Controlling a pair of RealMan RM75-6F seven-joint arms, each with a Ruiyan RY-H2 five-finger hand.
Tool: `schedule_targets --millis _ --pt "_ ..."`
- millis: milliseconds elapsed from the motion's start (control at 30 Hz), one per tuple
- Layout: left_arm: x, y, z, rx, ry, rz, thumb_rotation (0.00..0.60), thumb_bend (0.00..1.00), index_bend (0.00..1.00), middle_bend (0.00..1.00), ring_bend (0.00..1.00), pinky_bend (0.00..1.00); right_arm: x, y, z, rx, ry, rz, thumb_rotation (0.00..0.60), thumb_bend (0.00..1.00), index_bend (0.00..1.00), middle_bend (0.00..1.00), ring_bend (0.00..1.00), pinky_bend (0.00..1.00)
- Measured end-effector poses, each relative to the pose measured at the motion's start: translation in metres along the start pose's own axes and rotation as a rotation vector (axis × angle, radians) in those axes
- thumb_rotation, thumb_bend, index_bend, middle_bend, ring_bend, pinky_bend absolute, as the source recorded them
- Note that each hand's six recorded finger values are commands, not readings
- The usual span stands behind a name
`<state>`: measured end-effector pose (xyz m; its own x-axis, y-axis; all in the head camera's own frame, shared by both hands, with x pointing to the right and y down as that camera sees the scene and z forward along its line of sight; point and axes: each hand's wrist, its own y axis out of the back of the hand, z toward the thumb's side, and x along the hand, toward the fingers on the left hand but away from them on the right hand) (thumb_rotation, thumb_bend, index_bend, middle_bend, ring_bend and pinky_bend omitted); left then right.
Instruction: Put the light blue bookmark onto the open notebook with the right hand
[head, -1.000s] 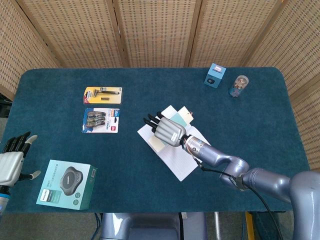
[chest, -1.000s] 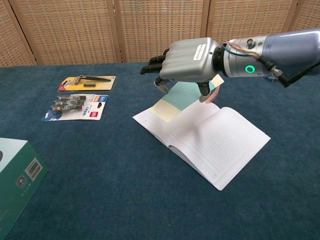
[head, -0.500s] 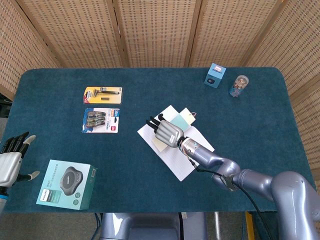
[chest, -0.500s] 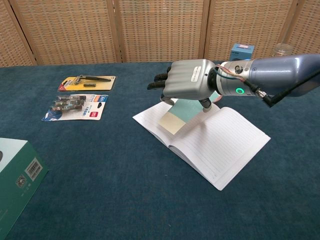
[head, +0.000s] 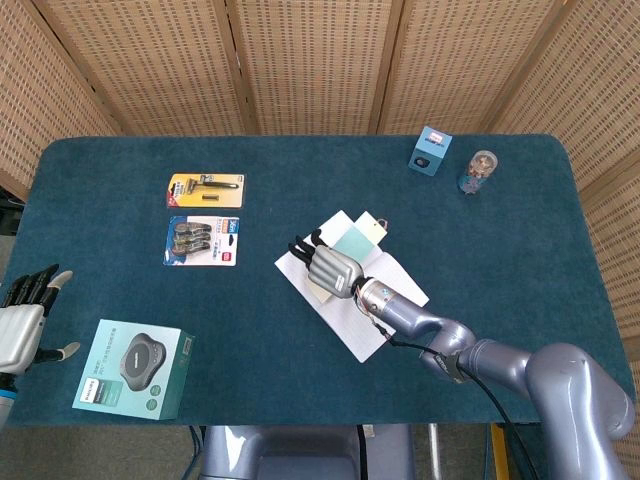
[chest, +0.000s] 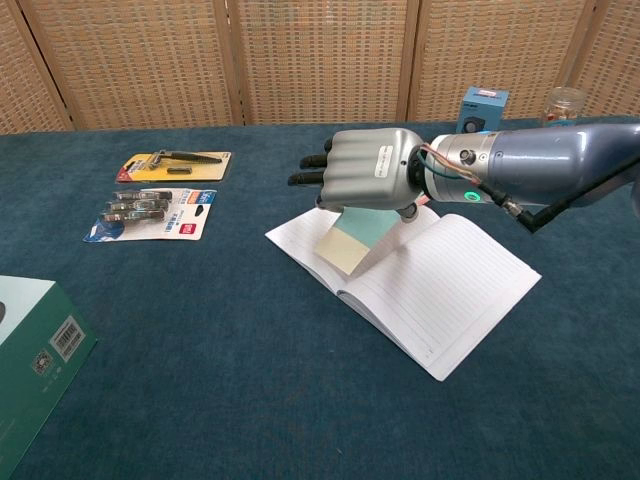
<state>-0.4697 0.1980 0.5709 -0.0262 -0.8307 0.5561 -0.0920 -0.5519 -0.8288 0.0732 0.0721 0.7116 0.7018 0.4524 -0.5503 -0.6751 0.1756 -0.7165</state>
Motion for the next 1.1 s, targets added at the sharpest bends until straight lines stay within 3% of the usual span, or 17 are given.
schedule_targets --millis 133,367,467,600,633,667,800,900,1100 --pt "0.000 0.001 -0.001 -0.003 0.002 0.002 0.600 0.00 0.00 0.00 0.00 0.00 0.001 -0.003 -0.002 0.007 -0.006 0.004 0.600 0.00 0.13 0.00 0.00 0.23" --pt "-0.001 0.000 0.000 -0.003 -0.004 0.000 0.600 0.00 0.00 0.00 0.00 0.00 0.010 -0.009 -0.013 -0.013 -0.033 0.015 0.600 0.04 0.09 0.00 0.00 0.23" --pt "-0.001 0.000 0.000 -0.003 -0.004 -0.002 0.600 0.00 0.00 0.00 0.00 0.00 0.016 -0.007 -0.016 -0.067 -0.048 0.008 0.600 0.24 0.09 0.00 0.00 0.23" --pt "0.000 -0.001 0.001 -0.001 -0.009 -0.010 0.600 0.00 0.00 0.00 0.00 0.00 0.022 -0.001 -0.020 -0.242 -0.072 0.001 0.600 0.86 0.09 0.00 0.00 0.23" --pt "0.001 -0.002 0.002 0.000 -0.013 -0.012 0.600 0.00 0.00 0.00 0.00 0.00 0.023 0.000 -0.022 -0.294 -0.079 0.001 0.600 0.96 0.09 0.00 0.00 0.23" --pt "0.001 -0.002 0.003 0.000 -0.014 -0.013 0.600 0.00 0.00 0.00 0.00 0.00 0.024 0.001 -0.023 -0.350 -0.085 0.002 0.600 0.99 0.09 0.00 0.00 0.22" --pt "0.001 -0.002 0.004 0.001 -0.018 -0.019 0.600 0.00 0.00 0.00 0.00 0.00 0.026 0.001 -0.029 -0.620 -0.116 0.034 0.600 1.00 0.05 0.00 0.00 0.13" --pt "0.002 -0.003 0.004 0.000 -0.017 -0.022 0.600 0.00 0.00 0.00 0.00 0.00 0.026 -0.005 -0.028 -0.749 -0.123 0.090 0.600 1.00 0.02 0.00 0.00 0.10" --pt "0.003 -0.004 0.003 -0.003 -0.013 -0.030 0.600 0.00 0.00 0.00 0.00 0.00 0.020 -0.015 -0.016 -0.829 -0.108 0.197 0.600 1.00 0.01 0.00 0.00 0.09"
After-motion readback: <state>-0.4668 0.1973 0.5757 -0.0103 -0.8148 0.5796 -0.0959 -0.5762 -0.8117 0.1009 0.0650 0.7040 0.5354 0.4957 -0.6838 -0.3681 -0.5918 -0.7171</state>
